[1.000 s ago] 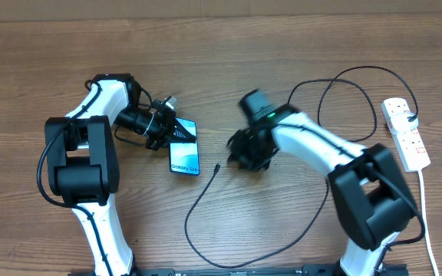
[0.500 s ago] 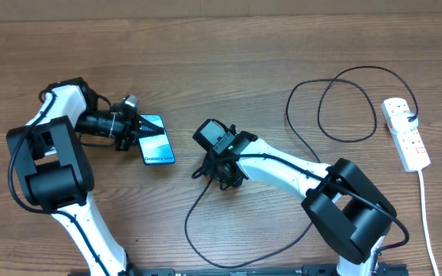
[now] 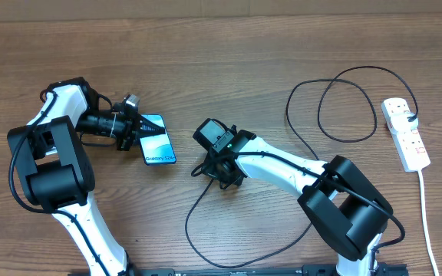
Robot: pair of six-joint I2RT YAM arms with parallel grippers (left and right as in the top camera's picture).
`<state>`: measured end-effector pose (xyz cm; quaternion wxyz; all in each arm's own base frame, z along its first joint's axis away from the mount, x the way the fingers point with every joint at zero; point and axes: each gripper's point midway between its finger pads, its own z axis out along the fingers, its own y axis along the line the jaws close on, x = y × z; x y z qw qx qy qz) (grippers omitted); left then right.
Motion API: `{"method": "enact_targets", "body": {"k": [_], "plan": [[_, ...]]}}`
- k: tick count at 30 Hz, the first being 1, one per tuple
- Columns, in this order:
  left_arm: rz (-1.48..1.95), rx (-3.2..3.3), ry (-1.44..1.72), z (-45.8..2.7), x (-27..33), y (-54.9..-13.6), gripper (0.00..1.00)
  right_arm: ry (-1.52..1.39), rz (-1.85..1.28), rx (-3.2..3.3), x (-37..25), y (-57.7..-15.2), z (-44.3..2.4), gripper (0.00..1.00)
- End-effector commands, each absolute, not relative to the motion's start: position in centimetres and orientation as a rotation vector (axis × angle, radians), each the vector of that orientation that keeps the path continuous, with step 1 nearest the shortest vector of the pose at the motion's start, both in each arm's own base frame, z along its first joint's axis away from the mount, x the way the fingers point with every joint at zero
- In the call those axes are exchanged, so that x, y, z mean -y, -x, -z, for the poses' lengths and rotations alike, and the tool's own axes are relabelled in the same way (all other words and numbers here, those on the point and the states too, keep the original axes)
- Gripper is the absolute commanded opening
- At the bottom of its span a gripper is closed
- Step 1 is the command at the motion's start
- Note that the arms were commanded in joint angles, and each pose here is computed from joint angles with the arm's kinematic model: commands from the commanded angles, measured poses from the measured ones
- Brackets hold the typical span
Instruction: Plug charger to phone and switch on socket
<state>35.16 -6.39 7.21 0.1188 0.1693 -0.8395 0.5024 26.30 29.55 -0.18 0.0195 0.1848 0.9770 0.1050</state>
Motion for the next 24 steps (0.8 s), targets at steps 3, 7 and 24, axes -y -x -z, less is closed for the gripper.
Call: {"method": "enact_targets", "body": {"k": [3, 7, 24], "plan": [[-1.541, 2.470, -0.439, -8.1, 6.9, -35.6, 0.04, -0.561, -0.200, -3.073, -27.8, -25.7, 3.0, 0.04], [-1.543, 2.473, -0.432, -8.1, 6.9, -35.6, 0.04, -0.512, -0.219, -3.063, -27.7, -26.5, 2.9, 0.04], [-1.576, 2.523, -0.373, -7.9, 6.8, -36.2, 0.04, -0.470, -0.268, -3.051, -27.4, -27.9, 2.7, 0.04]]}}
